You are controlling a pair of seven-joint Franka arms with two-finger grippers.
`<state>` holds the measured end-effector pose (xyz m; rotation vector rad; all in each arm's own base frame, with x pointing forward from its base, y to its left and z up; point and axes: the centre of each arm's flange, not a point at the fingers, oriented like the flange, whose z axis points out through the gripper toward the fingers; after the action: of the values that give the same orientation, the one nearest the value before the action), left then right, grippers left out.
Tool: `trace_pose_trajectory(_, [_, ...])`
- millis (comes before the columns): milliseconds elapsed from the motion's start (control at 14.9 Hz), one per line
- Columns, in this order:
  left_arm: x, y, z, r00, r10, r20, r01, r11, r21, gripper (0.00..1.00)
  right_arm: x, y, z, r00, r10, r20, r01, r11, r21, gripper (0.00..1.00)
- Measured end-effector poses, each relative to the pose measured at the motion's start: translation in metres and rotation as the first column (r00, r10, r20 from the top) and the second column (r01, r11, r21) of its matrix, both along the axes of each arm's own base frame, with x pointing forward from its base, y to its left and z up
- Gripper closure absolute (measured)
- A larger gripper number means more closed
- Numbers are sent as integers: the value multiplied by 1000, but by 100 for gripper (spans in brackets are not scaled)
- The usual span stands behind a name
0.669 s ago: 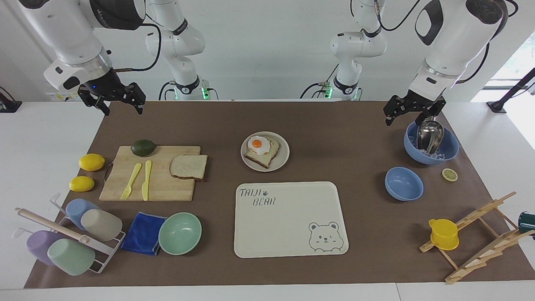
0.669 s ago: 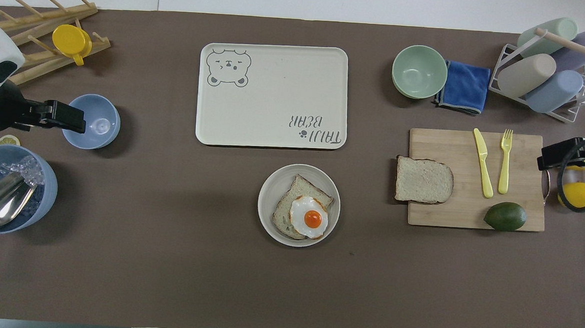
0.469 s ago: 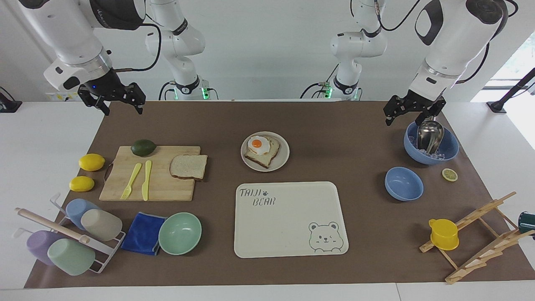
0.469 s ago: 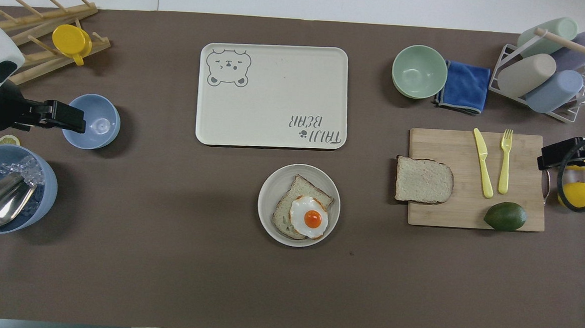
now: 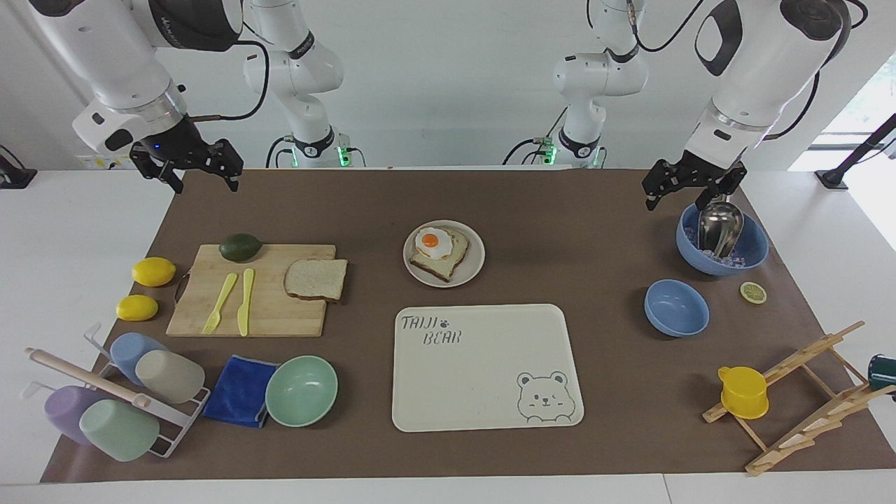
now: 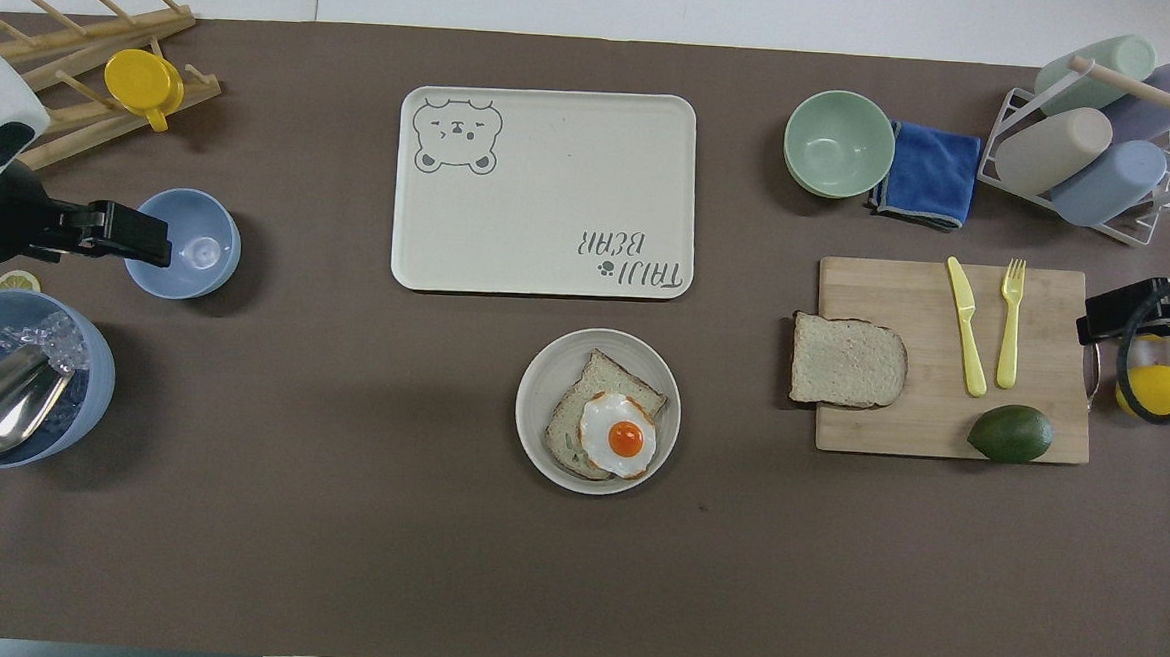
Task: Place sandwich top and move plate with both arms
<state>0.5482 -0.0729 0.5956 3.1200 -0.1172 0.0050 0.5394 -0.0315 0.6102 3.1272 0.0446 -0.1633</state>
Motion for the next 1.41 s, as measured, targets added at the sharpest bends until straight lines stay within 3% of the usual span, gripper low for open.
trace_pose_trajectory(201, [0,0,0,1000,0,0,0,1000,0,0,0,17,-7,999,30,-14,-30,999,-30,0])
trace_pose_trajectory(402, [0,0,0,1000,0,0,0,1000,0,0,1,74,-33,999,18,-37,-25,982,-185,0])
trace_pose_trajectory(669, [0,0,0,1000,0,0,0,1000,0,0,19,170,-124,999,-22,-36,8,936,-352,0])
trace_pose_trajectory(937, [0,0,0,1000,0,0,0,1000,0,0,22,245,-223,999,-35,-13,23,862,-507,0])
trace_pose_trajectory(1205, [0,0,0,1000,0,0,0,1000,0,0,26,270,-284,991,-119,52,129,833,-538,0])
trace_pose_trajectory(1406, [0,0,0,1000,0,0,0,1000,0,0,29,261,-304,988,-147,53,152,822,-549,0])
